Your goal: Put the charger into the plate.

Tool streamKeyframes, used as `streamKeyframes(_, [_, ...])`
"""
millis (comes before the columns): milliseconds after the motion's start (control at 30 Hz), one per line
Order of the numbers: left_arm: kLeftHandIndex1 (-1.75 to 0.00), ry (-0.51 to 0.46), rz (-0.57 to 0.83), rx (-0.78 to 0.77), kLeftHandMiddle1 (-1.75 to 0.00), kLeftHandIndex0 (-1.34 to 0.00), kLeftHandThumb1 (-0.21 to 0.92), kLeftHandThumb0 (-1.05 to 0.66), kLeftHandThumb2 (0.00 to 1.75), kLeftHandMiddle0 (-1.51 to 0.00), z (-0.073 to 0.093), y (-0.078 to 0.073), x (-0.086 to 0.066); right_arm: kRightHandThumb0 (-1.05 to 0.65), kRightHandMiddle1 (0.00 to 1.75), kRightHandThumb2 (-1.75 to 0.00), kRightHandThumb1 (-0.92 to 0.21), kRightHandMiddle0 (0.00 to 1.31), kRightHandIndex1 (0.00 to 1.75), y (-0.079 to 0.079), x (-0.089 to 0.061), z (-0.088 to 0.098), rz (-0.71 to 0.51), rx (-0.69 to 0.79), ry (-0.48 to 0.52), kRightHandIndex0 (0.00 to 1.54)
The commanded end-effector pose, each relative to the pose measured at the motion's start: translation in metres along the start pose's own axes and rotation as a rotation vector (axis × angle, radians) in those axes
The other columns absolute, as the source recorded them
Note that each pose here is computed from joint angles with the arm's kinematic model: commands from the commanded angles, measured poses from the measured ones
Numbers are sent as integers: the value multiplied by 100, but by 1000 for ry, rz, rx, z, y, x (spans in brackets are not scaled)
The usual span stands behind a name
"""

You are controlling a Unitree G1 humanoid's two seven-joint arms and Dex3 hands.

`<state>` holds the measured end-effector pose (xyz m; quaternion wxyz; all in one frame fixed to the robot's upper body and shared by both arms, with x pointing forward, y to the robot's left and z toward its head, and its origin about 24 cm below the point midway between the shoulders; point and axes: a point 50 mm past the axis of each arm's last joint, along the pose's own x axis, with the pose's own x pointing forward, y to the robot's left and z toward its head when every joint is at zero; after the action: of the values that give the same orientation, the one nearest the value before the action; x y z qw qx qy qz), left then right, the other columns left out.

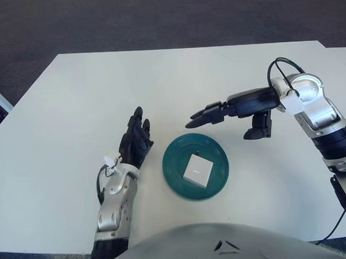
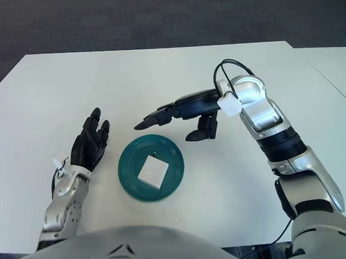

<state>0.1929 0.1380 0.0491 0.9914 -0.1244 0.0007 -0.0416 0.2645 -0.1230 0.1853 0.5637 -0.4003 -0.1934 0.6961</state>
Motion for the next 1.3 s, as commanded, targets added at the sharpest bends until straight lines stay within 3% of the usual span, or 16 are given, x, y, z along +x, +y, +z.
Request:
streamKeyframes(0, [0,-9,12,31,0,0,92,-105,103,0,2,-6,-10,-103,3,-98,-92,4,0,35,-20,-23,-835,565,17,1])
streamKeyframes(33, [0,-15,14,48,0,0,92,-105,103,0,2,-9,-15,-101,3,-92,-92,4,0,57,-27,-30,-1055,719,102,1])
streamKeyframes(67, [0,-19,15,60,0,0,92,-105,103,0,2,-11,-18,-101,2,-90,-92,2,0,69,-29,-32,-1164,792,159,0])
streamKeyframes(133, [0,-27,13,75,0,0,92,-105,103,0,3,-13,-23,-101,1,-88,-92,1,0,73,-26,-27,-1173,777,163,0])
streamKeyframes(300, [0,-20,-5,78,0,0,92,-105,104,0,6,-13,-33,-104,0,-90,-92,0,0,106,-23,-11,-1238,788,207,0])
streamKeyframes(500, [0,11,-19,44,0,0,92,-105,106,0,3,-14,-38,-105,0,-91,-92,0,0,112,-15,-8,-1339,797,249,0])
streamKeyframes(733, [0,70,33,-12,0,0,92,-105,106,0,-13,-18,-40,-105,0,-91,-92,0,0,115,-4,-18,-1439,980,274,0])
streamKeyframes(1267, [0,-5,69,-62,0,0,92,-105,96,0,-14,-11,-44,-105,0,-93,-92,0,0,120,2,-27,-1511,1074,367,0])
